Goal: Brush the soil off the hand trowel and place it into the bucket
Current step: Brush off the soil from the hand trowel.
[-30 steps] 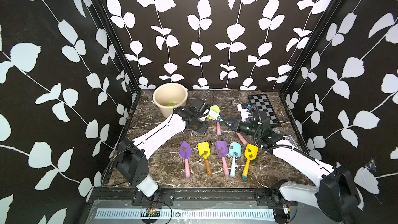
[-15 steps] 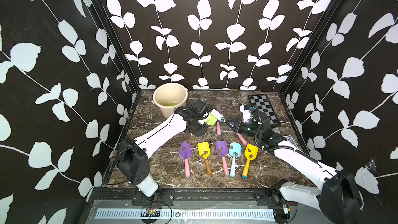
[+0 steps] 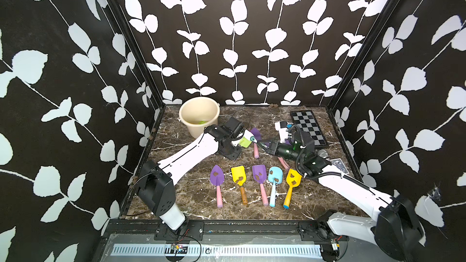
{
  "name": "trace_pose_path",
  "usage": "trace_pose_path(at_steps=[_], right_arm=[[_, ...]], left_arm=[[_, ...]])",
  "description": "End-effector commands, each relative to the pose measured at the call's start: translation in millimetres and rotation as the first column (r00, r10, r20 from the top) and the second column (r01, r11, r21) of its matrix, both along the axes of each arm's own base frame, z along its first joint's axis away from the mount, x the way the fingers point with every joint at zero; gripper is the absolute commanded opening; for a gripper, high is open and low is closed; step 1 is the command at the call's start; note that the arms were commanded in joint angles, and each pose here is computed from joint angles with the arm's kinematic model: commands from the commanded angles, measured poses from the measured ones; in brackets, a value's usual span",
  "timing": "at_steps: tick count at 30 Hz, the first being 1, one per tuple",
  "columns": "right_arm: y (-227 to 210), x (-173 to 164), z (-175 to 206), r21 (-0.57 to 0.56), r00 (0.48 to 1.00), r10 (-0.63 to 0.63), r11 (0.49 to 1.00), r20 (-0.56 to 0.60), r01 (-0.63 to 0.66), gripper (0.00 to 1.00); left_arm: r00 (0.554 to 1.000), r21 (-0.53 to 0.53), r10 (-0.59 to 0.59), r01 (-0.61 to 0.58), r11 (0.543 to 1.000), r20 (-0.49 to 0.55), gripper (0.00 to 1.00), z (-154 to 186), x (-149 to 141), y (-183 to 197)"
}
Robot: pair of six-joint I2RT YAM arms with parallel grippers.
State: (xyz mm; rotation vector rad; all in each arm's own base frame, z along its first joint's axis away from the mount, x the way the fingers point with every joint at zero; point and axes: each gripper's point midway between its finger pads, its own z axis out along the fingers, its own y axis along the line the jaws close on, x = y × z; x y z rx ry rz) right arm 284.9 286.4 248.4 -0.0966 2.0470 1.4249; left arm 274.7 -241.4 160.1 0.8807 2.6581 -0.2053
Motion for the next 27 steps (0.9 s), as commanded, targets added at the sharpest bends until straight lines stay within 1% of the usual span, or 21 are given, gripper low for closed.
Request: trace_pose_path(at_steps=[1,5,8,12,17,20,23,24,25,27], right_arm=[[18.6,2.4,32.1,0.127,0.997,0.046,0.99,0.062,-0.054,0.0],[15.6,16.3,2.2,0.092,1.0,-0.017,0.996,-0.023,0.019,0.0],[7.7,23.2,-11.0,0.076,0.997,-0.059,0.995,-0.057,0.063,0.0],[-5.4,27.9,-16.0,0.069,0.993,-0.099,0.992,-0.067,0.103,0.0],[-28.7,34.9,-14.0,0.057,0.986,-0.158,0.985,-0.059,0.161,0.0],[-49.4,40.0,-5.2,0.044,0.981,-0.195,0.98,-0.024,0.196,0.0],[-72.9,42.6,8.0,0.003,0.967,-0.248,0.969,0.052,0.248,0.0],[-78.4,41.8,11.6,-0.029,0.962,-0.257,0.965,0.088,0.26,0.0],[-83.9,39.8,14.1,-0.085,0.956,-0.257,0.959,0.139,0.27,0.0],[-86.2,32.7,21.8,-0.17,0.949,-0.206,0.953,0.238,0.25,0.0]], left_arm=[[0.998,-0.097,-0.035,0.04,0.995,0.057,0.0,25.2,-3.2,-8.4],[0.997,-0.086,-0.018,0.024,0.996,0.079,0.0,29.6,-1.3,-3.8],[0.997,-0.064,-0.01,0.015,0.998,0.082,0.0,29.0,-1.7,1.4],[0.996,-0.041,-0.004,0.008,0.999,0.092,0.0,28.9,-1.4,6.8],[0.995,-0.036,-0.002,0.006,0.999,0.102,0.0,32.2,-2.2,9.7],[0.992,-0.024,-0.006,0.009,1.0,0.125,0.0,37.1,-2.0,14.3],[0.989,0.029,-0.005,0.001,1.0,0.147,0.0,40.5,-2.5,27.2],[0.989,0.04,-0.01,0.004,0.999,0.15,0.0,42.1,-3.9,30.6],[0.988,0.048,-0.011,0.003,0.999,0.153,0.0,45.0,-5.3,34.0],[0.989,0.041,-0.013,0.008,0.999,0.144,0.0,51.9,-10.9,38.6]])
